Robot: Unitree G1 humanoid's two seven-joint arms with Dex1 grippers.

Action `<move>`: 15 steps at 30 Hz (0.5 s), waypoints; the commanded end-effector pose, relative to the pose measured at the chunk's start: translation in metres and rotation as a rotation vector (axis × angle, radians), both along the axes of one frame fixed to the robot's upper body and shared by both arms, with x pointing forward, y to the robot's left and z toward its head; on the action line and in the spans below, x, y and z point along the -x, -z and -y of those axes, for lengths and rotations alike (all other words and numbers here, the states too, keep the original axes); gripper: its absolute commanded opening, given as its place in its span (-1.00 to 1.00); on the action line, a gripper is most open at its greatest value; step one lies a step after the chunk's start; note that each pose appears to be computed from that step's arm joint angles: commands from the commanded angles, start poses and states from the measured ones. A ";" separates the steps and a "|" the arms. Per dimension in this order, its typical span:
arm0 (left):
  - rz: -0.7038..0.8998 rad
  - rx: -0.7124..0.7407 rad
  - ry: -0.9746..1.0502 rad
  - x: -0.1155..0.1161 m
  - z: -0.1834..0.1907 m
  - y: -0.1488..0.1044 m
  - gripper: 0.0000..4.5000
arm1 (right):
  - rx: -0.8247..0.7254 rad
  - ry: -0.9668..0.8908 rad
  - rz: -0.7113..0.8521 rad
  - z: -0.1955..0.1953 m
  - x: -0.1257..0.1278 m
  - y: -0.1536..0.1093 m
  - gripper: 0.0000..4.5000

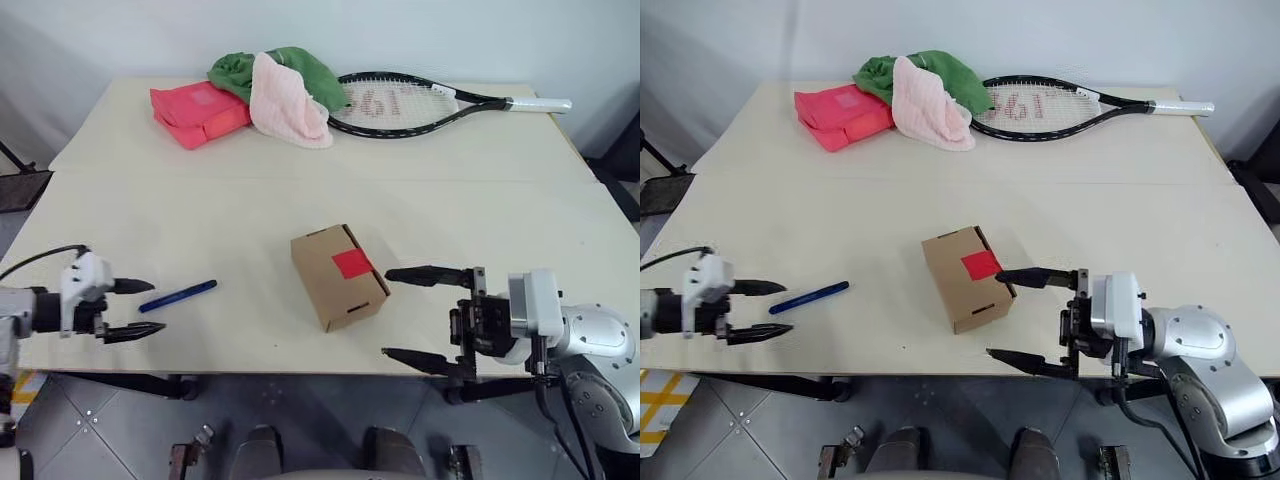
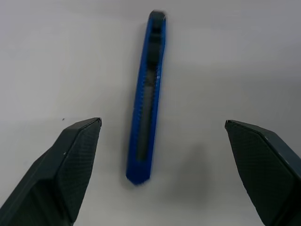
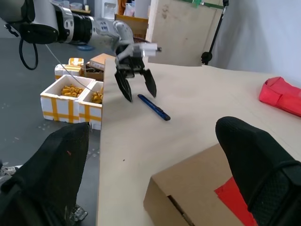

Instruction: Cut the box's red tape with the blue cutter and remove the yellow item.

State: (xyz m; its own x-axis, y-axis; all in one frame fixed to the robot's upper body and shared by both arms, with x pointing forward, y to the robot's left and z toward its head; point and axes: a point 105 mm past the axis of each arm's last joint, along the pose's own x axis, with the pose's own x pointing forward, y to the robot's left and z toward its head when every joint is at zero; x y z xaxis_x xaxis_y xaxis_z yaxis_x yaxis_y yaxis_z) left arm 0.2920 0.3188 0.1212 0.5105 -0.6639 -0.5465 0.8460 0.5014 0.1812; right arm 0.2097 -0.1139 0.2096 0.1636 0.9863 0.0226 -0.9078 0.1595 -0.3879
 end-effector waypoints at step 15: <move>-0.112 -0.103 -0.049 -0.004 -0.006 0.033 0.04 | -0.003 0.033 0.040 0.001 0.002 -0.010 1.00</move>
